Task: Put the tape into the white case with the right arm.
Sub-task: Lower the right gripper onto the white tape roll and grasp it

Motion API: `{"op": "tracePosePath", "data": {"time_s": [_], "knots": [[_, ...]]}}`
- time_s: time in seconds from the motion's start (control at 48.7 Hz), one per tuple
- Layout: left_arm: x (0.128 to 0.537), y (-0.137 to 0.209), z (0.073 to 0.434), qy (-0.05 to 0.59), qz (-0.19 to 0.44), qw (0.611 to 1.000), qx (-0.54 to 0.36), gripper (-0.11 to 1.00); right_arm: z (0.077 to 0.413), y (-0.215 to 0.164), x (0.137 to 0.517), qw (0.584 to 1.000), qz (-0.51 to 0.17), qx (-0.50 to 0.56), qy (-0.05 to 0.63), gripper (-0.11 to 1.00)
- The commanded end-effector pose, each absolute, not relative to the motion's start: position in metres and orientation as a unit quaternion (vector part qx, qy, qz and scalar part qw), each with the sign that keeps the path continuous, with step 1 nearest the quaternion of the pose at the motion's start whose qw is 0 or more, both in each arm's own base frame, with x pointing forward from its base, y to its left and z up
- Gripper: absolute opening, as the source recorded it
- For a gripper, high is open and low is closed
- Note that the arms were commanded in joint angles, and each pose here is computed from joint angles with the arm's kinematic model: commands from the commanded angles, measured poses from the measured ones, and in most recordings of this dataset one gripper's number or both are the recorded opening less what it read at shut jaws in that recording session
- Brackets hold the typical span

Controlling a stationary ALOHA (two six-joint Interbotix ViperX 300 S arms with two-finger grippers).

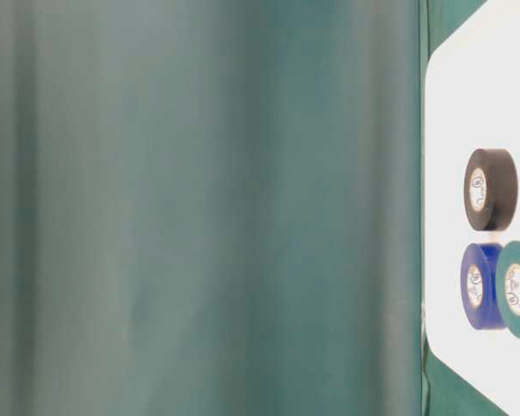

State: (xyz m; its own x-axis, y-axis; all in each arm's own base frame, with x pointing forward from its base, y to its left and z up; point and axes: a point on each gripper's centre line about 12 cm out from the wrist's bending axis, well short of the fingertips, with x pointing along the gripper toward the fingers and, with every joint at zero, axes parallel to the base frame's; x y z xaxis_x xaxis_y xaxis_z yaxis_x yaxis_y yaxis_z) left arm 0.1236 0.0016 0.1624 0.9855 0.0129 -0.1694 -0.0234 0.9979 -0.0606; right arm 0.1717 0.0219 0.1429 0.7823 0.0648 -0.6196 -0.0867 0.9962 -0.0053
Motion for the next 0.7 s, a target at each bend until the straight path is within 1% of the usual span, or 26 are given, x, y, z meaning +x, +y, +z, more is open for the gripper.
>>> {"op": "tracePosePath", "data": {"time_s": [0.0,0.185,0.37,0.678], "knots": [[0.125,0.002,0.168,0.080,0.009,0.996,-0.030,0.00,0.150,0.022,0.178,0.945,0.036,-0.016,0.324,0.60],[0.125,0.002,0.167,0.081,0.010,0.996,-0.030,0.00,0.150,0.023,0.185,0.941,0.030,-0.015,0.338,0.60],[0.125,0.002,0.167,0.081,0.010,0.996,-0.030,0.00,0.151,0.026,0.200,0.935,0.032,-0.019,0.352,0.60],[0.125,0.002,0.167,0.081,0.009,0.996,-0.030,0.00,0.151,0.040,0.250,0.928,0.056,-0.021,0.367,0.60]]}}
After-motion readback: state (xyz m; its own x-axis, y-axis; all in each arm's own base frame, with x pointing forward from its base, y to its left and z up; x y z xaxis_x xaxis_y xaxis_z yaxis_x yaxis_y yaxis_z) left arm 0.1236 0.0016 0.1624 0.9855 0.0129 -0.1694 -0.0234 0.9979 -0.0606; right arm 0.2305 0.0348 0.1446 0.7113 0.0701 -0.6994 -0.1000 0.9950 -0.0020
